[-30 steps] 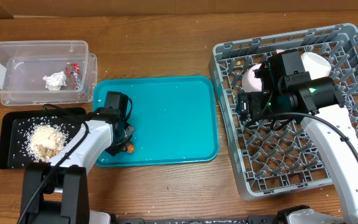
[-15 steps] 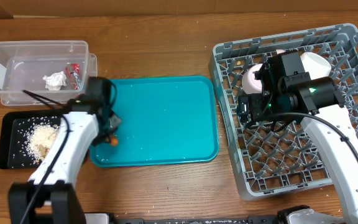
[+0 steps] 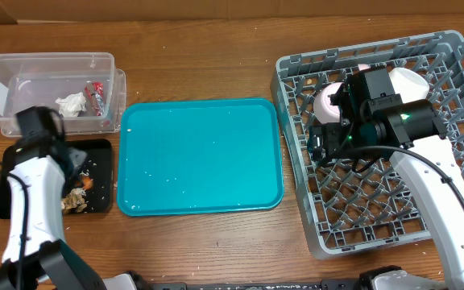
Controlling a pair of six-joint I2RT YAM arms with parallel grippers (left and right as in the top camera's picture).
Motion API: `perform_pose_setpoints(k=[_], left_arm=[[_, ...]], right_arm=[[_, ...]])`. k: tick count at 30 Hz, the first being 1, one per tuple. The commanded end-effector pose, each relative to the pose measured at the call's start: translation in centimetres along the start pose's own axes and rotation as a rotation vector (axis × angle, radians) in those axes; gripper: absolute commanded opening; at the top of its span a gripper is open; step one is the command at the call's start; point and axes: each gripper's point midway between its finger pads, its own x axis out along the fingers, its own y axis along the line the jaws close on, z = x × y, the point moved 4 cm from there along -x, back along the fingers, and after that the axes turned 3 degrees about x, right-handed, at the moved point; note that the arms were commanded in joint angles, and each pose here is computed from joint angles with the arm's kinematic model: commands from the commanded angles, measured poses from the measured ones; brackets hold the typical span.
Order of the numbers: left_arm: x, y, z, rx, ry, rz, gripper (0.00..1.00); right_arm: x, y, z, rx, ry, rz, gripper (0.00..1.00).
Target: Sort waste into correct bins and load items into the dishwasher
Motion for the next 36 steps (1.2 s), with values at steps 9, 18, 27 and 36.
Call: perform_pose_setpoints(k=[9,18,27,36], left_arm=[[5.1,0.3,1.1,-0.022,0.039,0.078,0.06],[5.9,0.1,1.1,-0.014,0.042,0.076,0.27],[5.9,0.0,1.1,0.076,0.044,0.073,0.48],[3.3,-3.9,1.1,0.211,0.102,-0.140,0.65]], right_arm=[[-0.4,0.2,0.3,-0.005,-0.016,0.003,1.00],[-0.4,0.2,0.3,-0.005,-0.015,0.003,1.00],[-0.4,0.2,0.3,-0.005,-0.015,0.002,1.00],[-0.4,0.3,0.9,-0.008,-0.045,0.010,1.00]])
